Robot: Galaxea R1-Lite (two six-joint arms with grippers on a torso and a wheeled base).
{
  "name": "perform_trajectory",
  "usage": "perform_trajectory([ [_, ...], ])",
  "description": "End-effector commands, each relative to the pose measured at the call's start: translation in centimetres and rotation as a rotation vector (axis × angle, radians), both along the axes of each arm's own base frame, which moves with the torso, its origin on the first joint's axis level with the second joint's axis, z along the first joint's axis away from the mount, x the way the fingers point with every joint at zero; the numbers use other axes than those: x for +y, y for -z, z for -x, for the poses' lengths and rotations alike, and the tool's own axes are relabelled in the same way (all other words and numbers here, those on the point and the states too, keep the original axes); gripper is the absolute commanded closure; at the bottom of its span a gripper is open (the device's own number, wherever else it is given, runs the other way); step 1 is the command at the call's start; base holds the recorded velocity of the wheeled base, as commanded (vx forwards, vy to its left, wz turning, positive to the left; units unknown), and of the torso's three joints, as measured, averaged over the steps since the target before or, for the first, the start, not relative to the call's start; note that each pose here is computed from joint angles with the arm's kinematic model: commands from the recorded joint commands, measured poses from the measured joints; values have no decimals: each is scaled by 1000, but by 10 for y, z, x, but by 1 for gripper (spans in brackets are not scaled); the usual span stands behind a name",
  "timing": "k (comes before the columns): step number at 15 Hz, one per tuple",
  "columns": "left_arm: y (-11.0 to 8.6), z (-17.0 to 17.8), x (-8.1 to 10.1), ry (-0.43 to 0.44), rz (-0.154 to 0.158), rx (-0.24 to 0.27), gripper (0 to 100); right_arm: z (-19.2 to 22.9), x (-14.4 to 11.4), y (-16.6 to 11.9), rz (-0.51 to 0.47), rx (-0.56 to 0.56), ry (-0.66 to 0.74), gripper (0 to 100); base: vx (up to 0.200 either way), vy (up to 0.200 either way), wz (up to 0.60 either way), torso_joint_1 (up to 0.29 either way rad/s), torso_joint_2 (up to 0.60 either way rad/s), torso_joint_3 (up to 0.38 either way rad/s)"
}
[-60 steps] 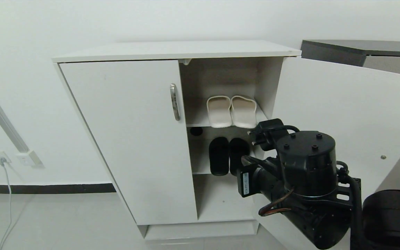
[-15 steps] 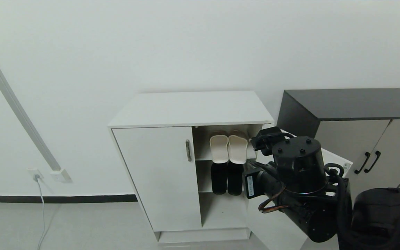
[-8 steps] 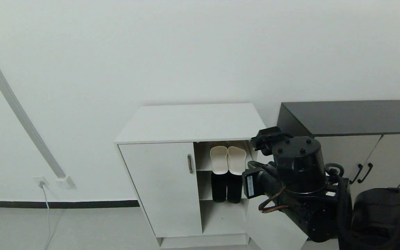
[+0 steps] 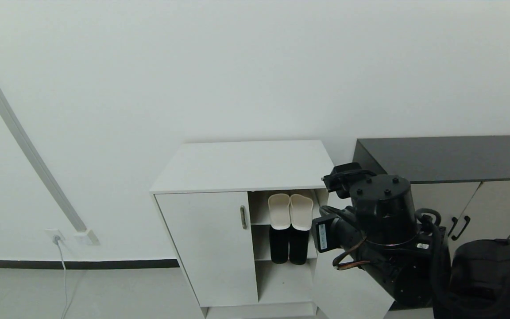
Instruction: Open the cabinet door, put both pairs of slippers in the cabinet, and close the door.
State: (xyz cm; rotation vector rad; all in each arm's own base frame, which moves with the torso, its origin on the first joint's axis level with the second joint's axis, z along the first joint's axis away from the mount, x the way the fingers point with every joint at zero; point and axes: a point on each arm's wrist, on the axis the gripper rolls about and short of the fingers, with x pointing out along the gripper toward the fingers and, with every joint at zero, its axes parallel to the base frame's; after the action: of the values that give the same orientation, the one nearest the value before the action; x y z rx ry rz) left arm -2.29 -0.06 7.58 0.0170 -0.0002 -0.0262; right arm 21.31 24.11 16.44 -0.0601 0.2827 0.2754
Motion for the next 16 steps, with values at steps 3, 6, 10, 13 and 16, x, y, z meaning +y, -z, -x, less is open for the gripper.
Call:
perform_trajectory([
  [3, 0, 0, 0, 1, 0, 2, 100, -1, -1, 1, 6, 2, 1, 100, 0, 0, 0, 0, 0, 0],
  [6, 0, 0, 0, 0, 0, 0, 100, -2, -1, 1, 3, 5, -9, 100, 0, 0, 0, 0, 0, 0],
  [10, 0, 0, 0, 0, 0, 0, 100, -2, -2, 2, 5, 6, -9, 100, 0, 0, -150, 2, 2, 2],
  [13, 0, 0, 0, 0, 0, 0, 100, -2, -2, 2, 5, 8, -10, 100, 0, 0, -600, 2, -6, 2],
  [16, 0, 0, 0, 0, 0, 0, 100, -2, -1, 4, 12, 12, -9, 100, 0, 0, -600, 10, 1, 1],
])
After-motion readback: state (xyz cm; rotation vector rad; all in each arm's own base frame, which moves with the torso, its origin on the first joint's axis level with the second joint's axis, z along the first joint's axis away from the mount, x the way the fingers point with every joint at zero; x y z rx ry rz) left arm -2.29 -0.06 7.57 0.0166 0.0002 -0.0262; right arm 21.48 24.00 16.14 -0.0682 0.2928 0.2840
